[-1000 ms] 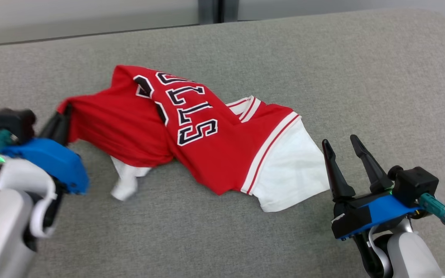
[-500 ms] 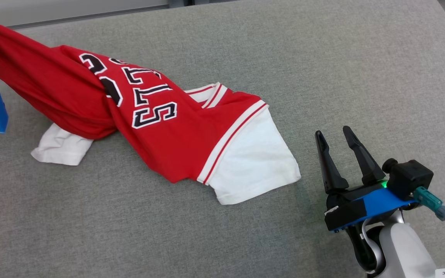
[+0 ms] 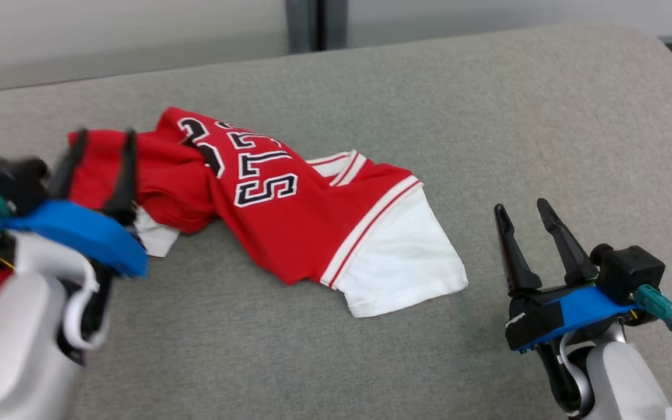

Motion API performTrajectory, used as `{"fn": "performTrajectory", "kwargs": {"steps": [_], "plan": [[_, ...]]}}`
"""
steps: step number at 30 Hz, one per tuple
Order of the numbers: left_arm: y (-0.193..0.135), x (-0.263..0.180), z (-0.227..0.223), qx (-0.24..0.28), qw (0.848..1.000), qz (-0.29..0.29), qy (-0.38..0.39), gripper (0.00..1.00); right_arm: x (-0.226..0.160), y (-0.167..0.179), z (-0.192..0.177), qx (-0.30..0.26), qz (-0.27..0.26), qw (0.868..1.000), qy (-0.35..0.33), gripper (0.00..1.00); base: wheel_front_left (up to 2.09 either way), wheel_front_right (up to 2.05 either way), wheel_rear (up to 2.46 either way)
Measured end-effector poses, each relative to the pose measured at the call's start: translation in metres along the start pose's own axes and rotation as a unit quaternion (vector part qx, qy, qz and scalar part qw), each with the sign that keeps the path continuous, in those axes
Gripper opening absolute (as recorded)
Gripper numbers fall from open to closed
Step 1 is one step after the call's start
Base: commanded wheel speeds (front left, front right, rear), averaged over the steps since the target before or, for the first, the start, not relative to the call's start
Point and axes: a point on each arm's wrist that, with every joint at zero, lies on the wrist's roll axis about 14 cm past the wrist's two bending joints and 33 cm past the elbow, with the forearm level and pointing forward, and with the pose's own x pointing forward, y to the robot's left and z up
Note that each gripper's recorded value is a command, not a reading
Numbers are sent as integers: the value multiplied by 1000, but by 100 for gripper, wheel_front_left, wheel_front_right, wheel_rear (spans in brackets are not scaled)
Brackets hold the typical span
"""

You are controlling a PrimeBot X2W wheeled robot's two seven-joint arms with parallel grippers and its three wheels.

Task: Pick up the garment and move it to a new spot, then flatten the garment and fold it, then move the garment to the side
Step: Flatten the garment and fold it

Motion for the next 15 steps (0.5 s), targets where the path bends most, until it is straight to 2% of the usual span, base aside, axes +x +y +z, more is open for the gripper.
{"fn": "performTrajectory", "kwargs": {"steps": [7, 15], "plan": [[-32, -49, -22, -73, 996, 1, -47, 100, -4, 17, 20, -14, 23, 1000, -13, 100, 0, 0, 0], [-37, -86, -26, -69, 993, 39, -83, 100, -15, 27, 27, -22, 35, 999, -11, 100, 0, 0, 0]]}}
